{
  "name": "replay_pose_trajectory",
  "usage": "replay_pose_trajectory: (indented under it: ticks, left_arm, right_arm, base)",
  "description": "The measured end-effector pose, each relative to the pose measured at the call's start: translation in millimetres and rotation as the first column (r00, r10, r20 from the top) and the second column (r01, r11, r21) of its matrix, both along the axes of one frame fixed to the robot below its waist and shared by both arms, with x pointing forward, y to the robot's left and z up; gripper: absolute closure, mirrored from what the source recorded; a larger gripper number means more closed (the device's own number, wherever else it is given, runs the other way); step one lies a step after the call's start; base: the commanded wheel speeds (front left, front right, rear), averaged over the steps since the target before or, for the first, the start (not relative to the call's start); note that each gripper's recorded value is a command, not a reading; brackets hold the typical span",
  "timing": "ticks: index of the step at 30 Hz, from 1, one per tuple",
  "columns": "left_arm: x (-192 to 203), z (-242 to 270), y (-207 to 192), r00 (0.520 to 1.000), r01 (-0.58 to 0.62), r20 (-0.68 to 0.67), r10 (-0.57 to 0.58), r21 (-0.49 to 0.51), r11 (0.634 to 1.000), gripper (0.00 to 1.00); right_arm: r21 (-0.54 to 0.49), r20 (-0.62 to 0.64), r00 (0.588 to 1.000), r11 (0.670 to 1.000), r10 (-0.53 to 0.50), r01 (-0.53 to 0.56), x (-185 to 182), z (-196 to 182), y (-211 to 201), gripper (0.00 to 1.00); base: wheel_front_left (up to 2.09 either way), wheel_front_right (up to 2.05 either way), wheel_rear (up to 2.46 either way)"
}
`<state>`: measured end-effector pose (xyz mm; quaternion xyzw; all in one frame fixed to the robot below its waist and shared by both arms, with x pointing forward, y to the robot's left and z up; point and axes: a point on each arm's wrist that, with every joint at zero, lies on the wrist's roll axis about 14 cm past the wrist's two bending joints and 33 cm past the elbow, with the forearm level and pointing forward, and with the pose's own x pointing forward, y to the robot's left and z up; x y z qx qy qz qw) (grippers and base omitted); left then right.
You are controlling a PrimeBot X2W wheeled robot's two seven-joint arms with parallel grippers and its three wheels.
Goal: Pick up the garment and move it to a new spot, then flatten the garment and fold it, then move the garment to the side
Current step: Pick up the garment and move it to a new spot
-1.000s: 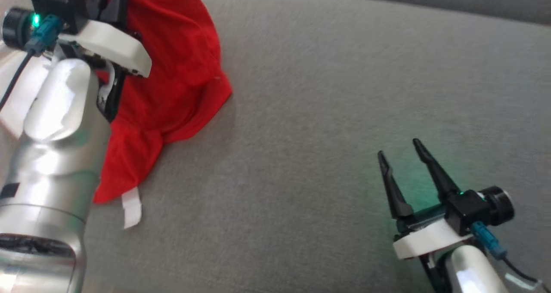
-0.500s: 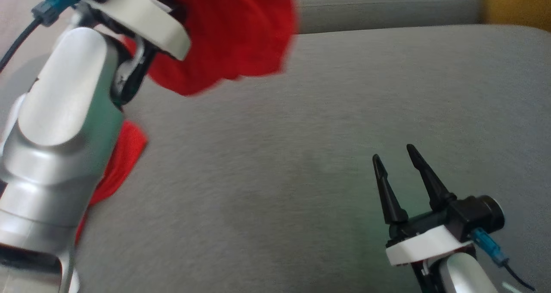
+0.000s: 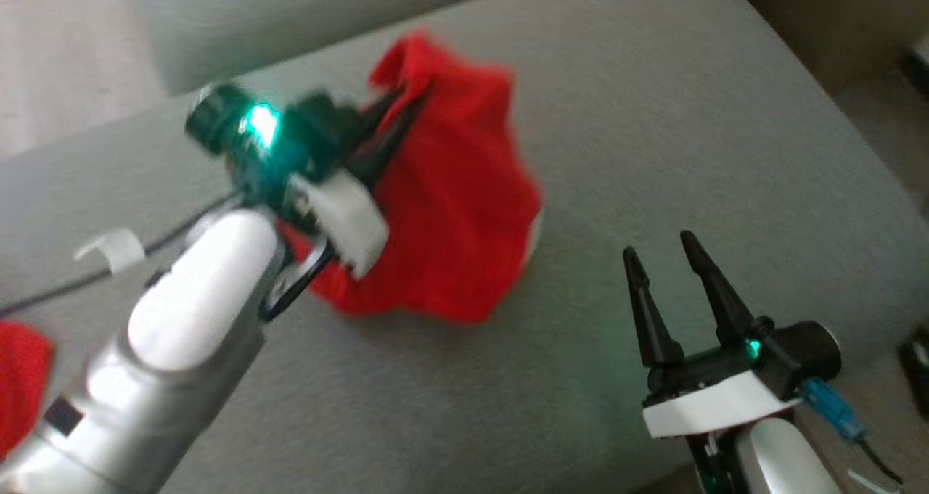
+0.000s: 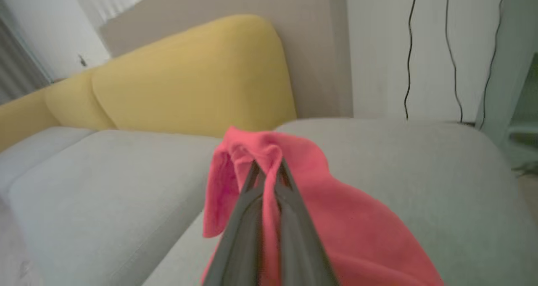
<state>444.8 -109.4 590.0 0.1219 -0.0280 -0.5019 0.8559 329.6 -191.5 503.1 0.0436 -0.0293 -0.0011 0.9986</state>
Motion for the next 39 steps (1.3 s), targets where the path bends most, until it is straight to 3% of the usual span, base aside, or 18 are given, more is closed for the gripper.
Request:
replay_pose_trajectory:
  ticks: [6, 7, 8, 16, 20, 23, 28, 29, 30, 31, 32, 39]
  left_arm:
    - [31.2, -102.1, 5.9, 0.997, -0.033, -0.069, 0.043, 0.130, 0.991, 1.00]
    - [37.6, -113.9, 8.0, 0.997, -0.046, -0.059, 0.055, 0.146, 0.988, 0.39]
    - [43.6, -122.2, 8.7, 0.997, -0.056, -0.049, 0.064, 0.152, 0.987, 0.00]
    - [61.0, -109.0, 8.4, 0.980, -0.195, -0.061, 0.192, -0.046, 0.980, 0.00]
    - [59.8, -79.8, 43.0, 0.935, -0.353, -0.101, 0.340, -0.183, 0.917, 0.00]
    - [38.2, -76.1, 76.9, 0.898, -0.439, -0.120, 0.423, -0.224, 0.870, 0.00]
    - [-19.8, -98.4, 149.2, 0.782, -0.623, -0.189, 0.593, -0.207, 0.755, 0.00]
    - [-40.7, -98.3, 177.1, 0.718, -0.697, -0.216, 0.662, -0.223, 0.682, 0.00]
    - [-51.1, -97.2, 188.3, 0.689, -0.724, -0.228, 0.688, -0.233, 0.649, 0.00]
    - [-60.8, -95.8, 199.2, 0.665, -0.746, -0.229, 0.710, -0.239, 0.621, 0.00]
    - [-60.8, -95.8, 199.2, 0.665, -0.746, -0.229, 0.710, -0.239, 0.621, 0.00]
    - [-123.1, -93.7, 256.8, 0.491, -0.864, -0.272, 0.827, -0.273, 0.423, 0.00]
  right_arm:
    - [-0.001, -0.048, 0.997, 0.998, -0.059, 0.059, 2.8, -11.1, -17.7, 0.00]
    - [-0.003, -0.058, 0.996, 0.998, -0.062, 0.062, 3.9, -13.9, -18.3, 0.00]
    - [-0.004, -0.071, 0.995, 0.998, -0.066, 0.066, 4.3, -17.6, -19.3, 0.00]
    - [-0.005, -0.106, 0.994, 1.000, -0.020, 0.020, 16.4, -30.6, -7.2, 0.00]
    - [-0.004, -0.092, 0.995, 1.000, 0.030, -0.031, 25.3, -29.2, 6.1, 0.00]
    - [0.002, -0.083, 0.994, 0.997, 0.077, -0.077, 30.4, -28.2, 20.0, 0.00]
    - [-0.005, -0.100, 0.984, 0.989, 0.149, -0.150, 22.9, -35.3, 43.0, 0.00]
    - [-0.002, -0.112, 0.981, 0.987, 0.161, -0.163, 17.8, -39.5, 46.6, 0.00]
    - [-0.002, -0.116, 0.979, 0.986, 0.167, -0.169, 16.2, -41.0, 48.2, 0.00]
    - [-0.006, -0.117, 0.977, 0.984, 0.176, -0.178, 15.6, -41.3, 50.3, 0.00]
    - [-0.006, -0.117, 0.977, 0.984, 0.176, -0.178, 15.6, -41.3, 50.3, 0.00]
    - [-0.024, -0.092, 0.971, 0.974, 0.221, -0.224, 14.6, -33.4, 62.1, 0.00]
  base:
    - [0.00, 0.00, 0.00]
    - [0.00, 0.00, 0.00]
    - [0.00, 0.00, 0.00]
    - [0.00, 0.00, 0.00]
    - [0.00, 0.00, 0.00]
    - [0.00, 0.00, 0.00]
    - [0.00, 0.00, 0.00]
    - [0.00, 0.00, 0.00]
    - [0.00, 0.00, 0.00]
    - [0.00, 0.00, 0.00]
    - [0.00, 0.00, 0.00]
    - [0.00, 0.00, 0.00]
